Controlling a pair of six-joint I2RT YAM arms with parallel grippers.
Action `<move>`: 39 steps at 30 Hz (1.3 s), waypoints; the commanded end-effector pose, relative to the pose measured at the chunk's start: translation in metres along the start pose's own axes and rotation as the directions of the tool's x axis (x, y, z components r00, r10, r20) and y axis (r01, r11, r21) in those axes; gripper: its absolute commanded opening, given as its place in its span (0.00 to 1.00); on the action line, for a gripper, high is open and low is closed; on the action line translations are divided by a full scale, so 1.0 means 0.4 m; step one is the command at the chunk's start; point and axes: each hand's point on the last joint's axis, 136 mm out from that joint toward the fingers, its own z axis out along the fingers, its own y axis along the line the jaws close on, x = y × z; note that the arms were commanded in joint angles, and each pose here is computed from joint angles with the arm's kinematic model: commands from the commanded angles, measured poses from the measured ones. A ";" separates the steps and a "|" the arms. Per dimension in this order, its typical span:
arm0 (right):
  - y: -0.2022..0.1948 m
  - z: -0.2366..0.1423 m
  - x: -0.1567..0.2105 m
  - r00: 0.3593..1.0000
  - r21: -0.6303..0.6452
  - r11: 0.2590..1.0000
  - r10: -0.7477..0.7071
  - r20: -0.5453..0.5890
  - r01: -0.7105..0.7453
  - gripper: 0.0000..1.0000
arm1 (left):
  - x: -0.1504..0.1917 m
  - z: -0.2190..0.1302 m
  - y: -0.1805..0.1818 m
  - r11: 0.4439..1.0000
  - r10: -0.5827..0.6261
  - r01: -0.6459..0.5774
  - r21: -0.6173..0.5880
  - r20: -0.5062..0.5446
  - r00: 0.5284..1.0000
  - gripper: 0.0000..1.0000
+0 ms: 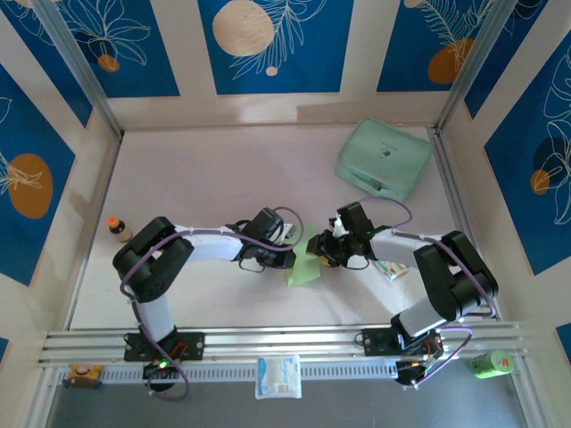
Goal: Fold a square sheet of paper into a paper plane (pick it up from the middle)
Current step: Turn over the paper at the center of the table.
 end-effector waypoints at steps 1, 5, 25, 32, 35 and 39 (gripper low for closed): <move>0.008 0.004 -0.003 1.000 -0.032 0.999 -0.014 -0.009 0.014 0.39 | 0.038 -0.001 0.030 0.999 -0.037 0.036 -0.025 -0.045 0.998 0.00; -0.009 0.007 -0.003 1.000 -0.025 1.000 0.002 -0.003 -0.003 0.35 | 0.034 -0.004 0.023 0.999 -0.036 0.035 -0.019 -0.040 0.999 0.00; -0.031 0.017 -0.018 1.000 -0.081 0.997 0.000 0.009 0.001 0.18 | 0.022 -0.021 0.005 1.000 -0.030 0.030 0.000 -0.017 0.999 0.03; -0.024 0.012 -0.021 1.000 -0.104 0.994 -0.012 0.009 0.013 0.14 | 0.016 -0.031 -0.005 1.000 -0.024 0.024 0.007 -0.006 1.000 0.05; -0.016 0.010 -0.023 1.000 -0.114 0.993 -0.022 0.012 0.024 0.10 | 0.015 -0.033 -0.007 1.000 -0.023 0.023 0.008 -0.003 1.000 0.05; -0.006 -0.001 -0.025 0.999 -0.122 0.992 -0.036 0.024 0.039 0.08 | 0.006 -0.046 -0.010 1.000 -0.013 0.013 0.005 0.022 1.000 0.09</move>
